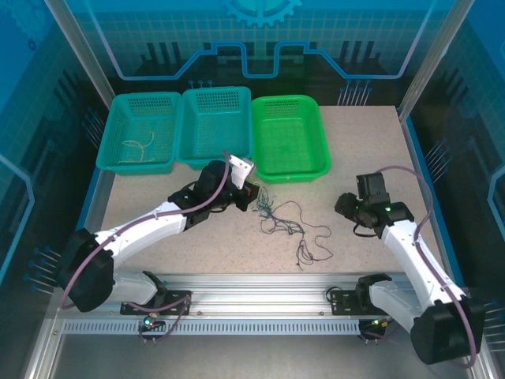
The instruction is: Untangle the cables
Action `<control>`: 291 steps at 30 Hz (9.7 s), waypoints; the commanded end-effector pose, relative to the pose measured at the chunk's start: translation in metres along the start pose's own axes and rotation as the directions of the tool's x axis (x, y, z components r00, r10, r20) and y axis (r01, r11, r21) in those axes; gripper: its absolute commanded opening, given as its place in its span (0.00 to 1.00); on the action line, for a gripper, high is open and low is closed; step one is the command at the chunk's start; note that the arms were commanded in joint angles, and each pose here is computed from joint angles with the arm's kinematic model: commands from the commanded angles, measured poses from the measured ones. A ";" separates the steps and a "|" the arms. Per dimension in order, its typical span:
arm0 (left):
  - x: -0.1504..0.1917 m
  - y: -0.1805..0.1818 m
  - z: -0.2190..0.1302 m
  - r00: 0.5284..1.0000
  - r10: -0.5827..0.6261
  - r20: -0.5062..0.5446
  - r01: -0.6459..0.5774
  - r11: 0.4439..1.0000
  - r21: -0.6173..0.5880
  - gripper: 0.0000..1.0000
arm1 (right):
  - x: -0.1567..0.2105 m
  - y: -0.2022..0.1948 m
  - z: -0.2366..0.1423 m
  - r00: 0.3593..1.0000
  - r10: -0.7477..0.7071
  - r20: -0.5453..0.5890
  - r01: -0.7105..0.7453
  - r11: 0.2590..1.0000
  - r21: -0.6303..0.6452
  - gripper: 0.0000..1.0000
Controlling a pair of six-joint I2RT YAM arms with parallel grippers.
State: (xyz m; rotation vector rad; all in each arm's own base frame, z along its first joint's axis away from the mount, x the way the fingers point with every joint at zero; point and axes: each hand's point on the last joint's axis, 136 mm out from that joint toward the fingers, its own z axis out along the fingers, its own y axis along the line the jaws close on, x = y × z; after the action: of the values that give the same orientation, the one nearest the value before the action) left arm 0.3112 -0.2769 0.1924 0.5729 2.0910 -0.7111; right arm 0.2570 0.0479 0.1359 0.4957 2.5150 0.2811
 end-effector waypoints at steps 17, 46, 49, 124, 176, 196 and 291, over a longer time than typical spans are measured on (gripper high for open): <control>-0.026 -0.021 -0.021 0.997 0.034 0.071 -0.037 0.998 0.042 0.00 | 0.114 0.162 0.096 0.826 -0.457 -0.329 0.405 0.888 -0.217 0.65; -0.174 0.267 -0.240 0.878 -0.071 0.474 0.390 0.680 -0.621 0.00 | 0.051 0.088 0.018 0.951 -0.219 -0.218 0.191 0.971 -0.143 0.47; -0.169 0.324 -0.226 0.875 -0.125 0.467 0.430 0.643 -0.634 0.00 | 0.044 0.093 -0.004 0.957 -0.223 -0.186 0.190 0.965 -0.183 0.51; -0.033 -0.021 0.018 0.785 -0.605 -0.133 0.619 0.768 0.164 0.64 | 0.064 0.195 -0.022 0.511 -0.662 0.549 0.860 0.376 -0.346 0.00; -0.156 0.320 -0.217 0.784 -0.272 0.559 0.590 0.608 -0.531 0.00 | 0.019 0.071 0.010 0.986 -0.161 0.037 0.166 0.965 -0.205 0.54; -0.169 0.227 -0.184 0.768 -0.361 0.529 0.543 0.804 -0.240 0.51 | 0.010 0.014 0.016 0.998 0.045 -0.052 -0.050 0.994 -0.093 0.70; -0.132 0.004 -0.088 0.918 0.031 0.394 -0.013 0.999 -0.047 0.00 | -0.009 -0.024 0.025 0.983 0.184 -0.022 -0.183 0.983 0.011 0.02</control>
State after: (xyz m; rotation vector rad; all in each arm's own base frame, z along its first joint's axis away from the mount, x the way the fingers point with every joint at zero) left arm 0.3335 -0.2575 0.2984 0.4480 1.7921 -0.8187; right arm 0.2923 0.0538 0.1468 0.5016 2.3951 0.5018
